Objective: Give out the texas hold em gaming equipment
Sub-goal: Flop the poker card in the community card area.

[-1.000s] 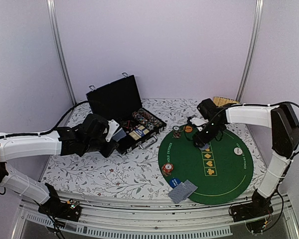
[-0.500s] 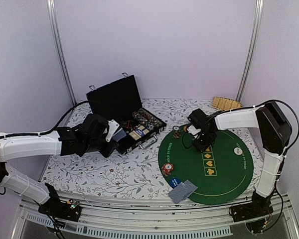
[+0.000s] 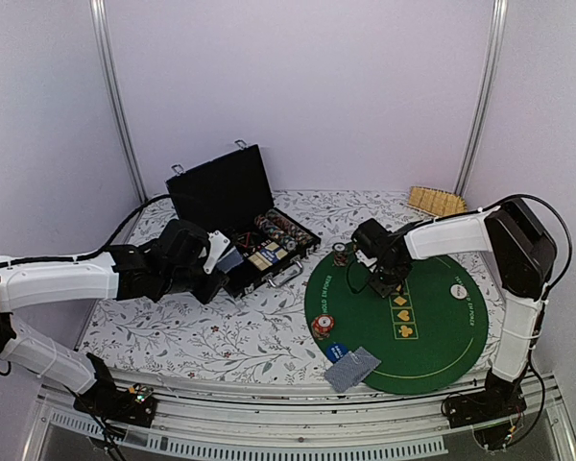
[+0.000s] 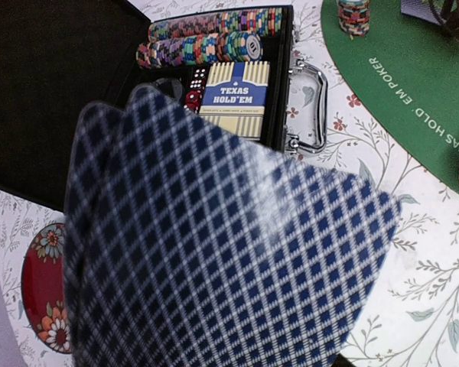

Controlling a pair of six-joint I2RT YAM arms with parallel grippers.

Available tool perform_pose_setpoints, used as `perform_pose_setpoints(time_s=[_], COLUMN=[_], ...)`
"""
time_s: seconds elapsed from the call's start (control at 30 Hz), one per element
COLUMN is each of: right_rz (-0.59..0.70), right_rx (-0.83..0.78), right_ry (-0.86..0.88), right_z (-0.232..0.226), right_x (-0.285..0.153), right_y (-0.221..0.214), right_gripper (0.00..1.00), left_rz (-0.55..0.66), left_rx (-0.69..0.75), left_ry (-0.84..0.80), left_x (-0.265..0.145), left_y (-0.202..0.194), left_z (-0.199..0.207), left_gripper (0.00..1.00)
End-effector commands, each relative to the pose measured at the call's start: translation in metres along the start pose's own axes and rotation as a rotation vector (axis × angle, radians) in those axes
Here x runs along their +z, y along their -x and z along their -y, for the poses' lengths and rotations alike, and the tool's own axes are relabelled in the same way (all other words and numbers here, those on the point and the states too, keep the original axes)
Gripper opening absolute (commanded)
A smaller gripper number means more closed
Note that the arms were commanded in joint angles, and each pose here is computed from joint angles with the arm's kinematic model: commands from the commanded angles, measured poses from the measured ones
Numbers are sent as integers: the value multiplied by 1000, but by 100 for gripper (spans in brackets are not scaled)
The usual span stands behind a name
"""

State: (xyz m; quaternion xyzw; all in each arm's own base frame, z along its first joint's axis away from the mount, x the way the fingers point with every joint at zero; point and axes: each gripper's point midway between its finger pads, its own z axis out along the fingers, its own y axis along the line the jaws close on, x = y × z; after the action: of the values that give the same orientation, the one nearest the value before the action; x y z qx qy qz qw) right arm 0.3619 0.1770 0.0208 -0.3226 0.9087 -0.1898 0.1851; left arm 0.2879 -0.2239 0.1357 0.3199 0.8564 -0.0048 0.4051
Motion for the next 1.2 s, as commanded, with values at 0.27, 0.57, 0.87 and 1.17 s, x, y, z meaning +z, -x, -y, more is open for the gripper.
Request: perform_pose_setpoints(time_s=[0.27, 0.57, 0.87, 1.17], right_rz=[-117, -13, 54, 57], right_rx=[-48, 10, 214, 188], right_ry=[-132, 37, 822, 1325], right_z=[11, 9, -23, -82], right_x=[35, -7, -109, -157], right_y=[-34, 5, -4, -25], right_gripper=[20, 2, 2, 2], left_rz=[39, 46, 52, 47], left_rx=[-10, -13, -15, -12], left_ry=[-8, -5, 4, -1], left_x=[-3, -7, -8, -6], left_y=[8, 9, 10, 10], left_z=[-2, -3, -5, -3], left_gripper=[45, 45, 45, 45])
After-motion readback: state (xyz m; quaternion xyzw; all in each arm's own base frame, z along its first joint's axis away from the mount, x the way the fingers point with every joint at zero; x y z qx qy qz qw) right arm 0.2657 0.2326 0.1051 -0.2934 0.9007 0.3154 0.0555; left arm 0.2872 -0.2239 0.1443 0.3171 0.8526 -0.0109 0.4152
